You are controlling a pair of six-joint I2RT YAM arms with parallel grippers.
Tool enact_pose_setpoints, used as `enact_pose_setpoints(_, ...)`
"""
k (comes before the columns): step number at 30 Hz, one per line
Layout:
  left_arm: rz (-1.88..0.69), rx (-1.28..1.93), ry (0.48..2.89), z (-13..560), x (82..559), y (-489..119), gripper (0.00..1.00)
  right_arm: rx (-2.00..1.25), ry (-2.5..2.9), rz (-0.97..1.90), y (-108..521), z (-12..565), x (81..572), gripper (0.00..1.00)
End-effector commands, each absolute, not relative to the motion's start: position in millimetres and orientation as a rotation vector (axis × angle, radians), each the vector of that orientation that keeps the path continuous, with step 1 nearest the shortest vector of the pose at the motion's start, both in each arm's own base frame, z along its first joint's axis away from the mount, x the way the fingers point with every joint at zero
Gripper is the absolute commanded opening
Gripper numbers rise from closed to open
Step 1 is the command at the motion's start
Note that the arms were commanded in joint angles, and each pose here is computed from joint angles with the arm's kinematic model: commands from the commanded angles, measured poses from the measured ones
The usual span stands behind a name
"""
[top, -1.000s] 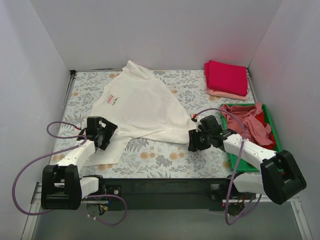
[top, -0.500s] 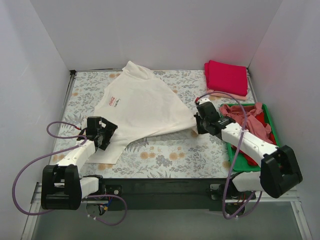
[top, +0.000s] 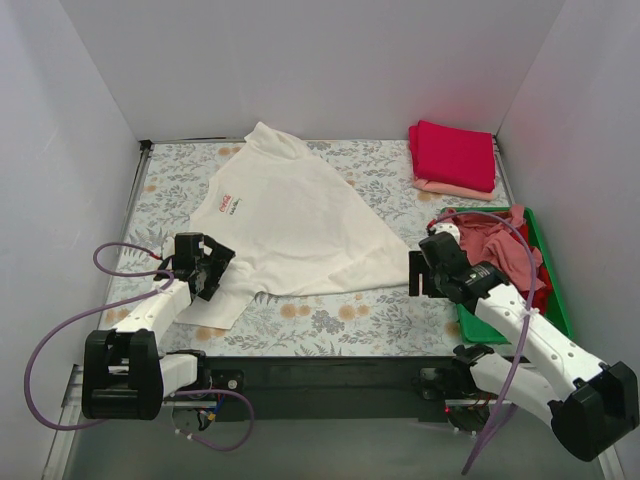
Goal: Fold and stack the t-shirts
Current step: Flatten the tshirt out
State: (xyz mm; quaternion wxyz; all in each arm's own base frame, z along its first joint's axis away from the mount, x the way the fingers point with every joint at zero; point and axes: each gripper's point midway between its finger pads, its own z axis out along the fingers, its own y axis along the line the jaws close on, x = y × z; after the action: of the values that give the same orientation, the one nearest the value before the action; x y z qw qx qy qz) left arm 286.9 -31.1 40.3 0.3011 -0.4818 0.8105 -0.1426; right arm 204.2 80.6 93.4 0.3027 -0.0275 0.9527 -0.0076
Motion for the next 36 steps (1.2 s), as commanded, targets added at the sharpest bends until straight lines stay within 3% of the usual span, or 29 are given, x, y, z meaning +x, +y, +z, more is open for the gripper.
enact_pose_setpoints(1,-0.289,-1.295,2.175,35.6,275.5,-21.2,0.96,0.136,2.384,0.013,76.5,127.4,219.8,0.85)
enact_pose_setpoints(2,-0.284,-1.298,2.177,34.9,273.6,-21.0,0.96,0.157,2.331,0.031,77.6,139.1,227.0,0.97)
enact_pose_setpoints(3,-0.284,-1.298,2.171,35.8,273.6,-20.3,0.96,0.15,2.269,0.087,86.1,149.7,238.5,0.98)
enact_pose_setpoints(11,-0.286,-1.297,2.168,38.0,275.1,-20.5,0.96,-0.43,2.173,0.671,213.0,164.5,264.8,0.98)
enact_pose_setpoints(16,-0.278,-1.303,2.177,35.5,273.6,-20.1,0.96,-0.659,2.236,0.614,278.9,143.0,306.3,0.98)
enact_pose_setpoints(17,-0.277,-1.301,2.176,36.0,274.0,-20.2,0.96,-0.726,2.337,0.579,287.8,113.0,304.5,0.98)
enact_pose_setpoints(22,-0.262,-1.313,2.181,33.1,272.5,-18.7,0.96,-0.888,2.386,0.609,345.5,87.2,298.3,0.98)
enact_pose_setpoints(28,-0.231,-1.325,2.183,30.5,269.5,-15.2,0.96,-0.827,2.544,0.49,334.9,39.8,294.4,0.98)
enact_pose_setpoints(36,-0.179,-1.361,2.163,29.3,266.5,-8.1,0.97,-0.582,2.689,0.168,245.4,21.1,263.9,0.98)
